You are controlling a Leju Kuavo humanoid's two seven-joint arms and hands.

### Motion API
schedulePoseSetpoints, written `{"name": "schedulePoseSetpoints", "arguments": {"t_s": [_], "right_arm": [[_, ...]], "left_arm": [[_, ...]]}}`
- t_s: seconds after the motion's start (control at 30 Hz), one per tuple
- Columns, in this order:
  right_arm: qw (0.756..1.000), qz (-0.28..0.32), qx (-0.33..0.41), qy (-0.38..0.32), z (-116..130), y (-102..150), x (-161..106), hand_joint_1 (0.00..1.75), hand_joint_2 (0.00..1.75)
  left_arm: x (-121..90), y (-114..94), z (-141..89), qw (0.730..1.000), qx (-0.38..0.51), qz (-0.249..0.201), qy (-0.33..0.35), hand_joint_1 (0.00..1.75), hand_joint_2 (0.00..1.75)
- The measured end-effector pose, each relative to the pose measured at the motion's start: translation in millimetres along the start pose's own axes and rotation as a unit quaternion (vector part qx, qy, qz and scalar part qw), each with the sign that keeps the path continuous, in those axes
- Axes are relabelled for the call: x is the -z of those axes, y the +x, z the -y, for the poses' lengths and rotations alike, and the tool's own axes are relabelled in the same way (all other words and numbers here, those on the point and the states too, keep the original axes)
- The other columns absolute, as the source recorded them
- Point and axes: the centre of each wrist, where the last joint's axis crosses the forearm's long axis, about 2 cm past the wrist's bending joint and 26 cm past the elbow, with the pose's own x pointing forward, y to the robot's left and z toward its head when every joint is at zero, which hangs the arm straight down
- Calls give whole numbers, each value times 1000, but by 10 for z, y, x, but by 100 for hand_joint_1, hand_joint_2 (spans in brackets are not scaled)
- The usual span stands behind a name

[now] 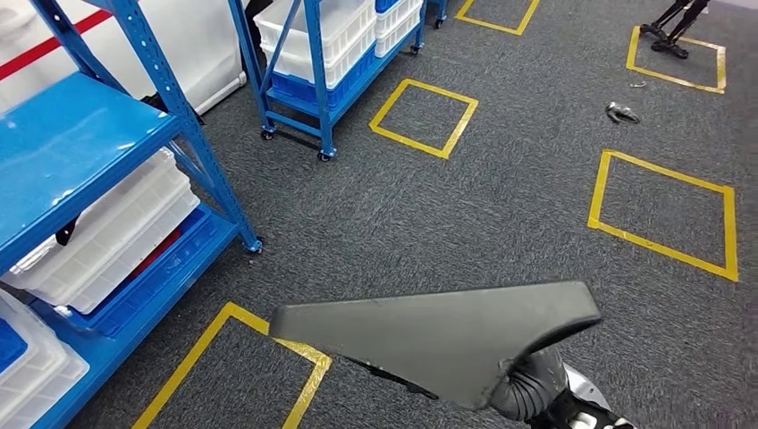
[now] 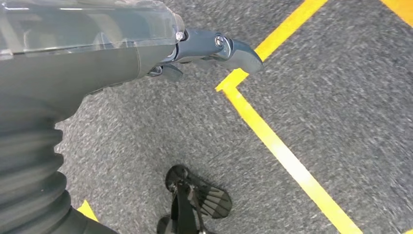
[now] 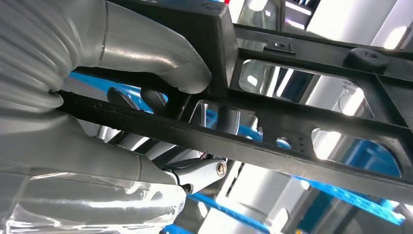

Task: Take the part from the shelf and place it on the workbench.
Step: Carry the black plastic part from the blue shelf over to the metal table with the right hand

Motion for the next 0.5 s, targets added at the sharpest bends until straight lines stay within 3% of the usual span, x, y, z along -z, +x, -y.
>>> {"name": "schedulePoseSetpoints", "arguments": {"t_s": [0.23,0.5], "right_arm": [[999,38,0,-13,79,138,126,164,175],[990,140,26,-7,193,396,489,164,175]], "left_arm": [[-18,-32,22,1000,15,-11,-7,0,175],[-41,-6,144,999,26,-30,-20,0,175]]}}
